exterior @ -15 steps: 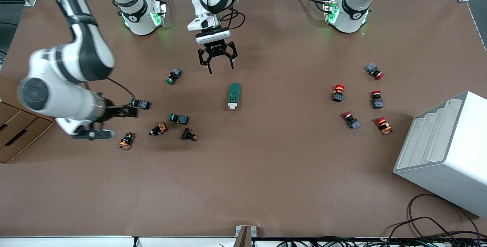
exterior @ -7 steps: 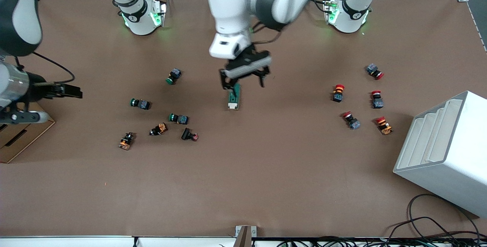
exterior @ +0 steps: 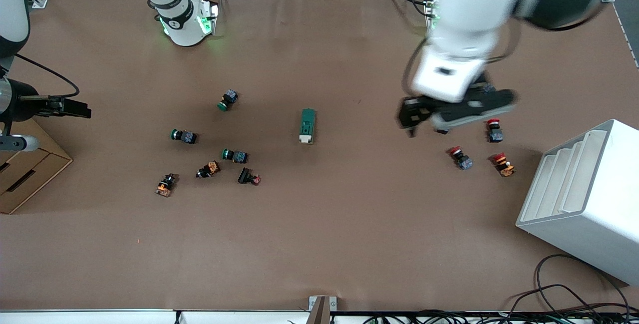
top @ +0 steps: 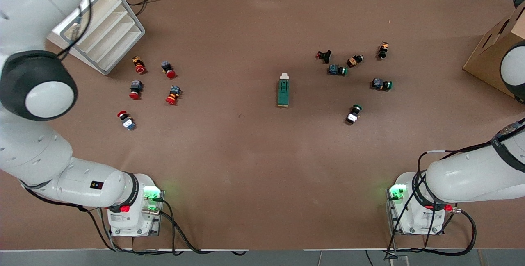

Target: Close load switch with both arms

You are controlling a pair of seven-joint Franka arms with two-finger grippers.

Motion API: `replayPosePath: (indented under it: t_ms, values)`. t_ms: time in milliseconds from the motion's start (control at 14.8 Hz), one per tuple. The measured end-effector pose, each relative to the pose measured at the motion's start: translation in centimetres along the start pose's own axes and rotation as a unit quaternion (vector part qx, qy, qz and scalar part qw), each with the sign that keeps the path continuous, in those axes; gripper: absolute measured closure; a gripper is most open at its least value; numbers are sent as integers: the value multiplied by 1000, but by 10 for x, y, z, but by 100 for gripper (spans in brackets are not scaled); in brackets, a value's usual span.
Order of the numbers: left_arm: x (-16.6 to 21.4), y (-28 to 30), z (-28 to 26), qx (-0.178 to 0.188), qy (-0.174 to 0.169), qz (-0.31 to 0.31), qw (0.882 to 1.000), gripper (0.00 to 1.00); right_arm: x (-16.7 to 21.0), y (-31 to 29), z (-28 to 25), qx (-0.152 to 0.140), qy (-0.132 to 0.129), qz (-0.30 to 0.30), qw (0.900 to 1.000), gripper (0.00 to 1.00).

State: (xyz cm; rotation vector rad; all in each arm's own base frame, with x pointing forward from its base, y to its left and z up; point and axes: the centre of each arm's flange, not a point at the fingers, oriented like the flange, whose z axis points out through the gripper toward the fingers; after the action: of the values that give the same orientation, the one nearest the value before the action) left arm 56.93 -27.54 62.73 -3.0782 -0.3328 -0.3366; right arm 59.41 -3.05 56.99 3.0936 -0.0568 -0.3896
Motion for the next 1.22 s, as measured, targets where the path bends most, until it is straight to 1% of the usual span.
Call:
replayPosePath:
  t_ms: [203, 271, 407, 475, 610, 746, 881, 1017, 1220]
  values:
    - [20, -84, -32, 4, -35, 49, 998, 0, -3, -4, -19, -1, 20, -3, 1000, 0]
    - [26, -109, -40, -7, -43, 53, 998, 0, -4, -6, -22, -2, 24, -5, 1000, 0]
    - [35, -152, -47, -42, -68, 56, 995, 0, -5, -12, -29, -3, 31, -9, 999, 0]
    - [38, -172, -47, -50, -79, 57, 994, 0, -6, -13, -34, -3, 36, -10, 999, 0]
    - [43, -204, -48, -53, -90, 55, 993, 0, -9, -13, -42, -3, 44, -17, 999, 0]
    - [41, -221, -50, -52, -92, 65, 992, 0, -10, -12, -47, -5, 48, -20, 999, 0]
    - [30, -230, -56, -50, -100, 77, 991, 0, -11, -7, -52, -5, 54, -16, 998, 0]
    - [21, -238, -60, -48, -108, 74, 990, 0, -13, -4, -58, -5, 58, -14, 998, 0]
    - [8, -233, -54, -39, -119, 82, 989, 0, -15, -6, -58, -5, 52, -16, 999, 0]
